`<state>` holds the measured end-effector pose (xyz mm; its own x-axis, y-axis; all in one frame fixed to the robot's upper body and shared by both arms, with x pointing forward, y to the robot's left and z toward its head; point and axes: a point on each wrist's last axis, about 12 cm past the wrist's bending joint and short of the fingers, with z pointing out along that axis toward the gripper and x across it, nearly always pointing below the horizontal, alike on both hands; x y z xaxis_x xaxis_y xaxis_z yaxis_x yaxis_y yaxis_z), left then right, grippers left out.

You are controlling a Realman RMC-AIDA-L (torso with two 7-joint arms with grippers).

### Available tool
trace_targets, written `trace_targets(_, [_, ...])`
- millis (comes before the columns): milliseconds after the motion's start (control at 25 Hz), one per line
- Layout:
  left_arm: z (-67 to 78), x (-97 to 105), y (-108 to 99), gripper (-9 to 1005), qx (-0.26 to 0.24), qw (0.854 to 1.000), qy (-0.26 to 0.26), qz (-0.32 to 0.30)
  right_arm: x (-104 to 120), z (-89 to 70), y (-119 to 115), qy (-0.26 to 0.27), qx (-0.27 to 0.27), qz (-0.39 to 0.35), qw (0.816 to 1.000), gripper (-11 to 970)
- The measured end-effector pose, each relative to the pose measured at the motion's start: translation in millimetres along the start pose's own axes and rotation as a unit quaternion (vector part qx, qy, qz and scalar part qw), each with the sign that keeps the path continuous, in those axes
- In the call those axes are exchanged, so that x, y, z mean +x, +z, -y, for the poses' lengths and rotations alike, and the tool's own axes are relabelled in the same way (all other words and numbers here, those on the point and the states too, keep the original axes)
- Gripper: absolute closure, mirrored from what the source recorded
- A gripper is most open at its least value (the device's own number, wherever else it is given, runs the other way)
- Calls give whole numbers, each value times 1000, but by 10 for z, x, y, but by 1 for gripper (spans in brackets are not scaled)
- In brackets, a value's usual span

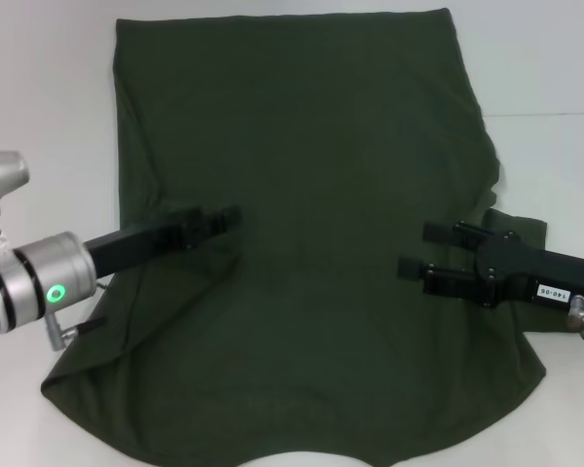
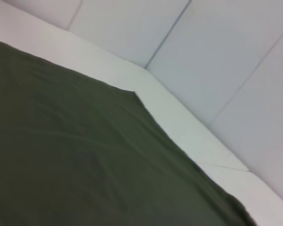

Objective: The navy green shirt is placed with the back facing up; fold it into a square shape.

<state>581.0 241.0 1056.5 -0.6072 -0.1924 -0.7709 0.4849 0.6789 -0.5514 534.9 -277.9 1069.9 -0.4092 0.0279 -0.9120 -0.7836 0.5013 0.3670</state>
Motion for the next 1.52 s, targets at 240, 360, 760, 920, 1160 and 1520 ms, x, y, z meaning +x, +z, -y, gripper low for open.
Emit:
trace_targets(240, [-132,77,-75,206,-48,999,21,2,1,1,-4,3,1,0,1000,167])
trace_targets(360, [-182,103,-82,169,-70,997,23,1,3,0,-3,3,1,0,1000,168])
trace_targets(760, [-257,138,-112,173,-101,995,26,-2,15,-5,-4,6,0,-1,1000,171])
trace_targets(920, [-280,166,-111,174,-112,993,26,-4,14,-5,-2,5,0,-1,1000,172])
trace_targets(1160, [-285,191,-116,175,-113,993,25,-6,14,-5,1,5,-1,-2,1000,174])
trace_targets(1520, [-240,225,-94,176,-96,995,26,-14,20,-8,-7,6,0,-2,1000,177])
